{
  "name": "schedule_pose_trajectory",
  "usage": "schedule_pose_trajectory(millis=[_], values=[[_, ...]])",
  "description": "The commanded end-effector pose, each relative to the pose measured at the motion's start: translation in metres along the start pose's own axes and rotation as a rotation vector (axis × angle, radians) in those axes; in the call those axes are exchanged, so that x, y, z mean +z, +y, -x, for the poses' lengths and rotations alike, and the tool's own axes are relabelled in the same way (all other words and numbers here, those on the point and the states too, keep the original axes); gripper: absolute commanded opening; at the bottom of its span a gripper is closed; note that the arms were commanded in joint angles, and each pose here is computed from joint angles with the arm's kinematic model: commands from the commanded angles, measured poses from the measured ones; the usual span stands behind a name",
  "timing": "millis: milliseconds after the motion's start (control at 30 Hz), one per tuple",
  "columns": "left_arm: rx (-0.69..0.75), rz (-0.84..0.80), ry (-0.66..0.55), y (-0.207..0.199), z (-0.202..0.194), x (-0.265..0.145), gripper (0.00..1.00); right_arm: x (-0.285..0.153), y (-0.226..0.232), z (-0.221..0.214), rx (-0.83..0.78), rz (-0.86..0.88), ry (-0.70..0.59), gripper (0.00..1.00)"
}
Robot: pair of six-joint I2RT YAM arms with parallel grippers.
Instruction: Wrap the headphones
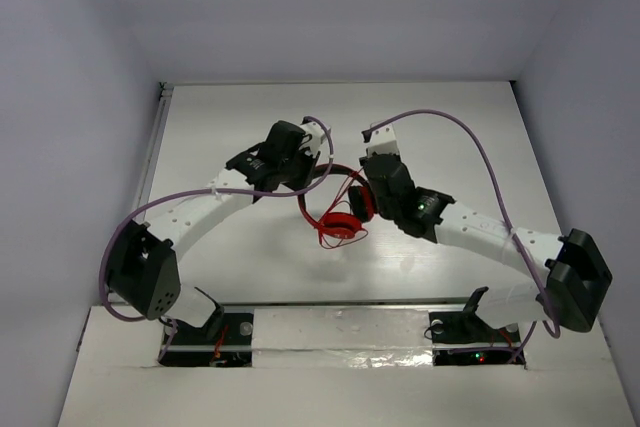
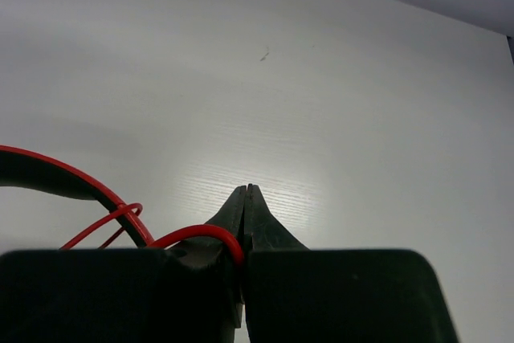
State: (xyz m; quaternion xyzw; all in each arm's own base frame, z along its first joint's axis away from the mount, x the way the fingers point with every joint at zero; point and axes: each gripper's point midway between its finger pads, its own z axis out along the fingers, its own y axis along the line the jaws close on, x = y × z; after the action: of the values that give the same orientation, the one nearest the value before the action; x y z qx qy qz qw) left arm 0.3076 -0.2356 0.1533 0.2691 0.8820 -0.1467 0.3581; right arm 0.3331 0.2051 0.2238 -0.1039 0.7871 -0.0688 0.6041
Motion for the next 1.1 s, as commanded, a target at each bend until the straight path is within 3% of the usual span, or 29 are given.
schedule_pose_trajectory(millis=[0, 233, 467, 600, 833, 1067], values=[[0.006, 0.007, -0.027, 0.002, 0.016, -0.004, 0.0, 0.009, -0.01, 0.024, 0.08, -0.075, -0.049, 0.0], [0.024, -0.03, -0.05, -0.004, 0.022, -0.01, 0.0, 0.02, -0.007, 0.014, 0.048, -0.098, -0.017, 0.0], [0.009, 0.028, -0.009, 0.006, 0.016, 0.0, 0.0, -0.009, -0.033, 0.064, 0.166, -0.078, -0.144, 0.0], [0.0, 0.061, -0.017, 0.011, 0.021, -0.001, 0.0, -0.01, -0.035, 0.057, 0.177, -0.087, -0.134, 0.0], [0.033, -0.136, -0.097, -0.024, 0.034, -0.019, 0.0, 0.015, -0.007, 0.013, 0.14, -0.036, -0.037, 0.0], [0.039, -0.209, -0.166, -0.031, 0.048, -0.036, 0.0, 0.014, -0.003, 0.013, 0.184, 0.015, -0.04, 0.0]])
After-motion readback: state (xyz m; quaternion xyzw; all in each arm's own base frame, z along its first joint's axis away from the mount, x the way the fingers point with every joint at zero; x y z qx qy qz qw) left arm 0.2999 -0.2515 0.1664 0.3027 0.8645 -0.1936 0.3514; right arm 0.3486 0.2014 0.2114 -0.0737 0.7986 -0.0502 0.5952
